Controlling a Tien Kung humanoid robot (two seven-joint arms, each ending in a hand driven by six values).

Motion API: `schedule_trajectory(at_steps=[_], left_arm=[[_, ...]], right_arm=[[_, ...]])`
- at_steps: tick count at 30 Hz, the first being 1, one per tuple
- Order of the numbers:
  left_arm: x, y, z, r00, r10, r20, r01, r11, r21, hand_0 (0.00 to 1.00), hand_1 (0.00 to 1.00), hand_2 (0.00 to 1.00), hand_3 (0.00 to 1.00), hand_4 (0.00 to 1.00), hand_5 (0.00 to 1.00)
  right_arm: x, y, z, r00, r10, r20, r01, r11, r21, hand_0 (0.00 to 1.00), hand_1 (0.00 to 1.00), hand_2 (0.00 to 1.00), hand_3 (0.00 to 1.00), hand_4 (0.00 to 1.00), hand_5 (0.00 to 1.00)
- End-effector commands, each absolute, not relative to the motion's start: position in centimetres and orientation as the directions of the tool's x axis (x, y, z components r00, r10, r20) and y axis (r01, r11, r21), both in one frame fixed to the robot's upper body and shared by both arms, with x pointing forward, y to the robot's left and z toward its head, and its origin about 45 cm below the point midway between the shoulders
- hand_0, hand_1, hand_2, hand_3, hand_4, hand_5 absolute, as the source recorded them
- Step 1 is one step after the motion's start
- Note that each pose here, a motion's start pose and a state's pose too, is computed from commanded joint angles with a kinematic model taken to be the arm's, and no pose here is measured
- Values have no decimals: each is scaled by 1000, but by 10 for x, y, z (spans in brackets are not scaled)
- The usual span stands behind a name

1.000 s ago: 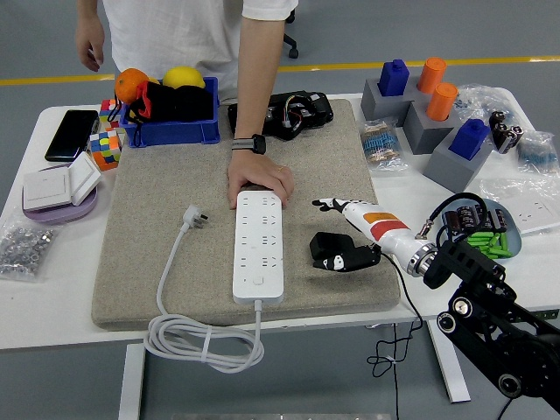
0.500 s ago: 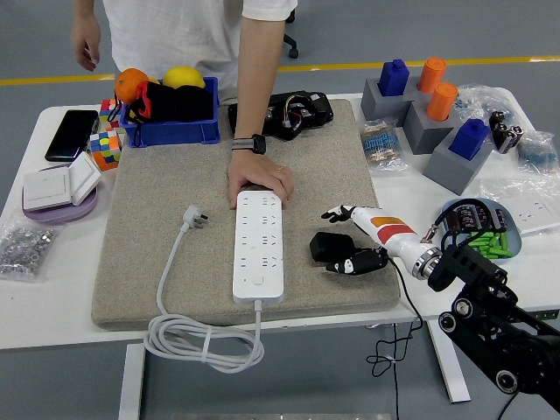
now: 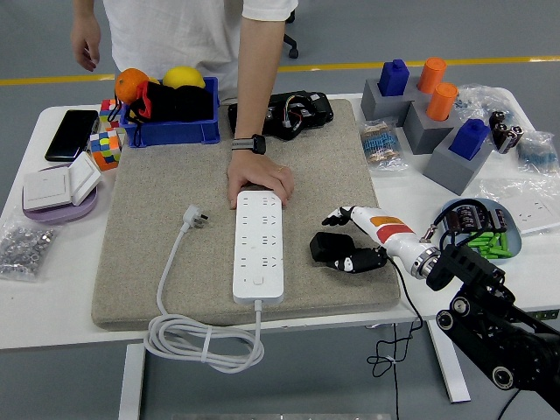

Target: Press the white button,pick up the black plug,place it near the board,insert it into the board

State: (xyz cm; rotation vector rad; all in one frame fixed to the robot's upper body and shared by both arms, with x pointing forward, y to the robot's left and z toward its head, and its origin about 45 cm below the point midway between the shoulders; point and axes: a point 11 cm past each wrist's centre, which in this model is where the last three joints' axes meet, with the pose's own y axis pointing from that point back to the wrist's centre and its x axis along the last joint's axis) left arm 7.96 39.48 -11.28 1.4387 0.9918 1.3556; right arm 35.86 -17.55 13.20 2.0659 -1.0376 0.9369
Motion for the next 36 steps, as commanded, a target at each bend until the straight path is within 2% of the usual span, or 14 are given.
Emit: schedule_trajectory(at_steps=[1, 2, 13, 14, 19, 20, 26, 27, 31, 32, 36], left_arm=[[80, 395, -113, 78, 958, 278, -25, -276, 961, 473, 497, 500, 585, 565, 261], [80, 395, -113, 79, 957, 278, -25, -276, 961, 474, 497, 500, 585, 566, 261], [81, 394, -113, 78, 958, 276, -28, -275, 961, 474, 497, 500, 585, 566, 261], [81, 394, -113, 78, 958, 276, -28, -275, 961, 473, 497, 500, 585, 567, 260], [80, 394, -113, 78, 958, 275, -27, -274, 961, 473, 497, 500, 585, 567, 260], [80, 394, -113, 78, 958, 275, -27, -274, 961, 474, 497, 500, 585, 569, 258], [82, 394, -113, 78, 958, 275, -29, -274, 961, 473, 497, 500, 585, 569, 259], [82, 394, -113, 78, 958, 275, -29, -274, 961, 473, 497, 500, 585, 569, 259], [81, 395, -113, 77, 958, 276, -29, -274, 961, 473, 497, 500, 585, 569, 259], [81, 394, -113, 76, 958, 275, -29, -274, 961, 473, 497, 499, 585, 569, 258], [81, 394, -113, 76, 958, 275, -28, -274, 961, 473, 497, 499, 585, 569, 258]], right_arm=[[359, -176, 132, 436, -393, 809, -846, -486, 220, 690, 641, 620, 637, 884, 163], [359, -176, 132, 438, -392, 809, -846, -485, 223, 634, 594, 589, 629, 885, 164], [358, -177, 128, 458, -382, 803, -840, -482, 250, 608, 588, 589, 628, 884, 163], [358, -176, 128, 458, -382, 803, -839, -483, 249, 536, 526, 559, 619, 856, 110], [357, -176, 128, 452, -381, 806, -840, -487, 241, 536, 526, 559, 619, 856, 110], [357, -175, 128, 451, -381, 807, -840, -487, 240, 422, 299, 349, 562, 804, 11], [356, -174, 129, 448, -384, 807, -838, -495, 230, 422, 299, 349, 562, 804, 11], [355, -173, 129, 450, -385, 806, -836, -499, 229, 171, 80, 184, 464, 758, 2], [354, -171, 129, 458, -384, 802, -828, -513, 228, 171, 80, 184, 464, 758, 2], [353, -171, 129, 460, -385, 800, -826, -516, 227, 46, 10, 136, 437, 790, 15], [352, -169, 130, 463, -388, 797, -822, -524, 223, 46, 10, 136, 437, 790, 15]])
